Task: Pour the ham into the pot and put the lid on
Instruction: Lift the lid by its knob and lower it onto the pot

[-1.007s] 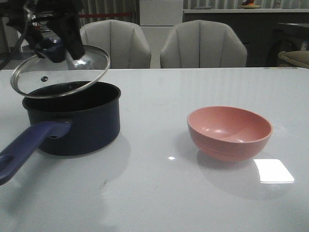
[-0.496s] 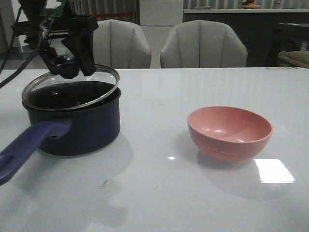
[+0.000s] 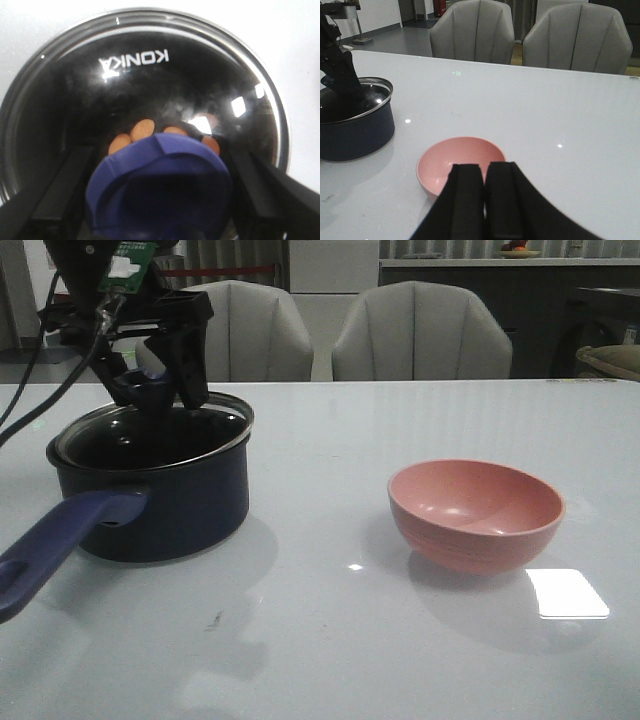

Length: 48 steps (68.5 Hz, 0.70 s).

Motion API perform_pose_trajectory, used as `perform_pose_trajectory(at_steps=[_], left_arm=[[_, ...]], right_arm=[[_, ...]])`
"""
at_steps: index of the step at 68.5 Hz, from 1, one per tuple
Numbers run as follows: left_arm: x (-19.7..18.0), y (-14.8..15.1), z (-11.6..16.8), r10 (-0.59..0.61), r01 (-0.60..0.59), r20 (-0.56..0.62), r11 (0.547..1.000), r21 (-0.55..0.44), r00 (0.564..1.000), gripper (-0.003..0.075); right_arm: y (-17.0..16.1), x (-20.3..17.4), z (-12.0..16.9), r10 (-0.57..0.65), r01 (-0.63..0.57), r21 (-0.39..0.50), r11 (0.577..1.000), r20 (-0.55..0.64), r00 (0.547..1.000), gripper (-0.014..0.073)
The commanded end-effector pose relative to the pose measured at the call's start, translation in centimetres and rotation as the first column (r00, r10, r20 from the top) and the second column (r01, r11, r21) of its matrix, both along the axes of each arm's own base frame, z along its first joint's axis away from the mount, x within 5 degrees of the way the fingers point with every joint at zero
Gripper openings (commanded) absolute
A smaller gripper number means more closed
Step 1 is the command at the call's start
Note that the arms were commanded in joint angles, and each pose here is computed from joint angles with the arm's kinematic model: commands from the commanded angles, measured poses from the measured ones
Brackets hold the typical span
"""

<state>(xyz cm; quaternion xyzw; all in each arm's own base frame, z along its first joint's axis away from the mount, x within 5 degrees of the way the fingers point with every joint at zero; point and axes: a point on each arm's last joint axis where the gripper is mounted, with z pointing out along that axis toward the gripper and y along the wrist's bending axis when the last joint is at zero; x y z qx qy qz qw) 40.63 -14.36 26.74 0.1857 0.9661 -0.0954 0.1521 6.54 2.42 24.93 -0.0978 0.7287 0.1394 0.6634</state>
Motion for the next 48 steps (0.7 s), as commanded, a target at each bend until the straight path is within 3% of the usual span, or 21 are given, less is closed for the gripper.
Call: perform_pose_trajectory(at_steps=[1,23,48], left_arm=[[-0.5,-0.2,3.1,0.007,-0.003,0.077,0.999,-0.046,0.997,0.0591],[-1.2,0.7,2.7,-0.017,0.016,0.009,0.998,0.066,1.0,0.0591],[-1.4,0.8,3.0,-0.022,0.024,-0.02,0.996,0.081,1.0,0.0586]], right_arm=[[-0.2,0.1,1.5,-0.02,0.019,0.021,1.0,0.089,0.996,0.0165],[-0.2,0.1,1.5,-0.02,0.019,0.021,1.0,0.089,0.996,0.0165],[-0.2,0.1,1.5,-0.02,0.019,0.021,1.0,0.089,0.996,0.0165]])
